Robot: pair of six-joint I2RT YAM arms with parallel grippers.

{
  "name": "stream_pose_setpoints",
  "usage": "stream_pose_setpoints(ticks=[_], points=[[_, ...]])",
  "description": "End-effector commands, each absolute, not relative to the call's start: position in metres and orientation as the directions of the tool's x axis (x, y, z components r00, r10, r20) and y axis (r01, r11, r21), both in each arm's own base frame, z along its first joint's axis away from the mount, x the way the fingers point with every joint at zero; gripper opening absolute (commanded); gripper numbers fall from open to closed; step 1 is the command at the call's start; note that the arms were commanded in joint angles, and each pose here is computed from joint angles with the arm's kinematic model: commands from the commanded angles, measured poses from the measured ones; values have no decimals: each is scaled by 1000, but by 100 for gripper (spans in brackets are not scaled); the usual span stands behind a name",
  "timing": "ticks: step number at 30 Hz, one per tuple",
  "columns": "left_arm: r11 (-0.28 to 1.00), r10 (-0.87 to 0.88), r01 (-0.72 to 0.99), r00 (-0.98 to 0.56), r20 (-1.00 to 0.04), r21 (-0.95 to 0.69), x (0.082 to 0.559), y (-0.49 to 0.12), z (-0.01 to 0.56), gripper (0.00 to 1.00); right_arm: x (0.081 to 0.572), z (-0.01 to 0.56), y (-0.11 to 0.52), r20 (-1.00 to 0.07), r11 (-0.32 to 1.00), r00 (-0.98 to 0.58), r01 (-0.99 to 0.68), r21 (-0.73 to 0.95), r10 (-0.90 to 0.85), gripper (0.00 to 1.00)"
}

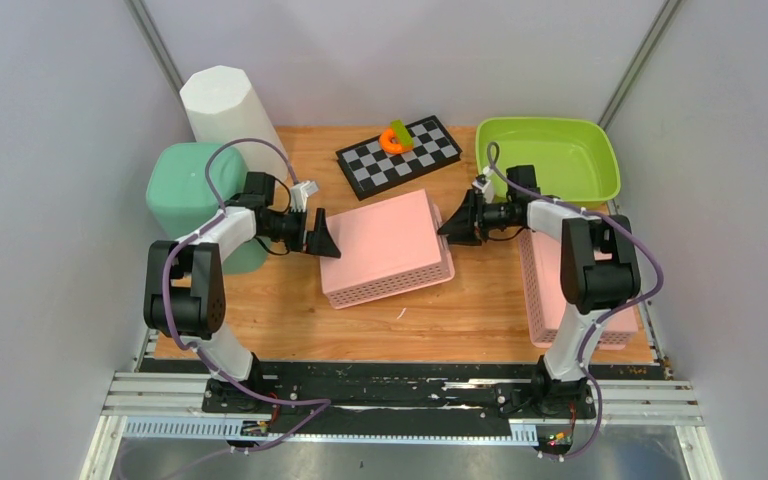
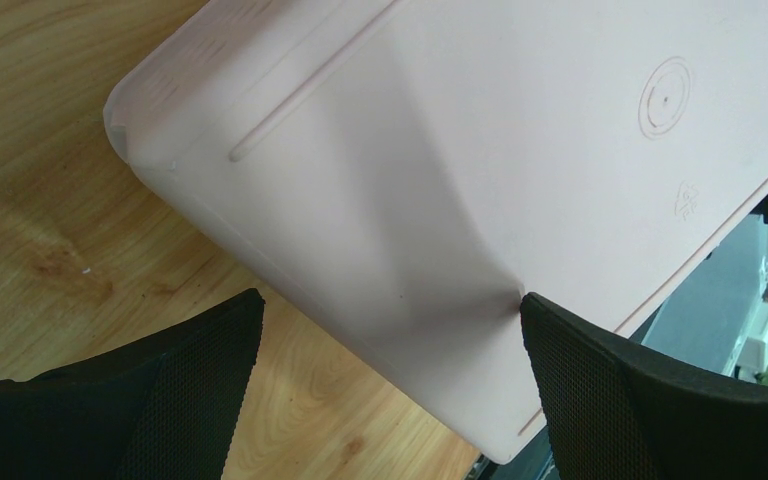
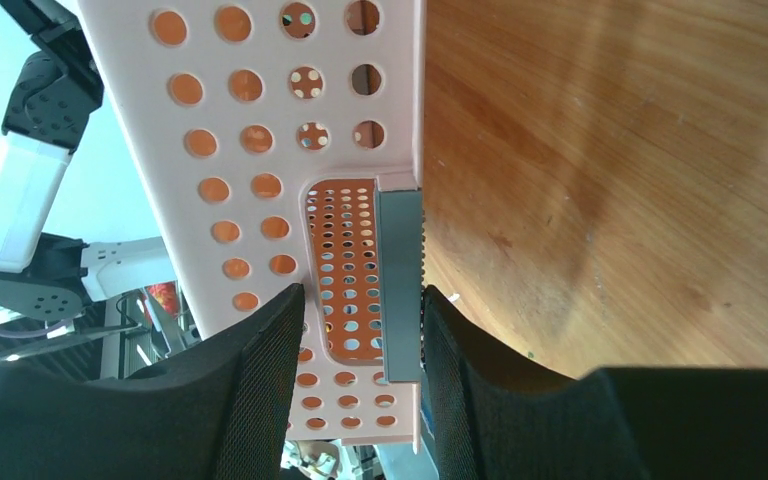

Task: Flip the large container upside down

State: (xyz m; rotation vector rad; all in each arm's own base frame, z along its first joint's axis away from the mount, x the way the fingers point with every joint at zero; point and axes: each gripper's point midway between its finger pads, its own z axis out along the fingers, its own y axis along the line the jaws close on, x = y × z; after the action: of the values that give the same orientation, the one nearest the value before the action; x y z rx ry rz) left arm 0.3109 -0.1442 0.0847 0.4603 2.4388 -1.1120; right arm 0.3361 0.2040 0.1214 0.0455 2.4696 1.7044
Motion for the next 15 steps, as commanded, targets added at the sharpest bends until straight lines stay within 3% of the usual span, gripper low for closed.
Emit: stream_pose_setpoints(ticks=[1,15], points=[[651,113,446,-857,-504,-614,314,-138,78,100,336,96,198,-83,403,-990,-30,915,116,48],[661,106,442,-855,-508,-606,315,-137,78,100,338,75,192,-92,482,-987,-18,876,131,48]])
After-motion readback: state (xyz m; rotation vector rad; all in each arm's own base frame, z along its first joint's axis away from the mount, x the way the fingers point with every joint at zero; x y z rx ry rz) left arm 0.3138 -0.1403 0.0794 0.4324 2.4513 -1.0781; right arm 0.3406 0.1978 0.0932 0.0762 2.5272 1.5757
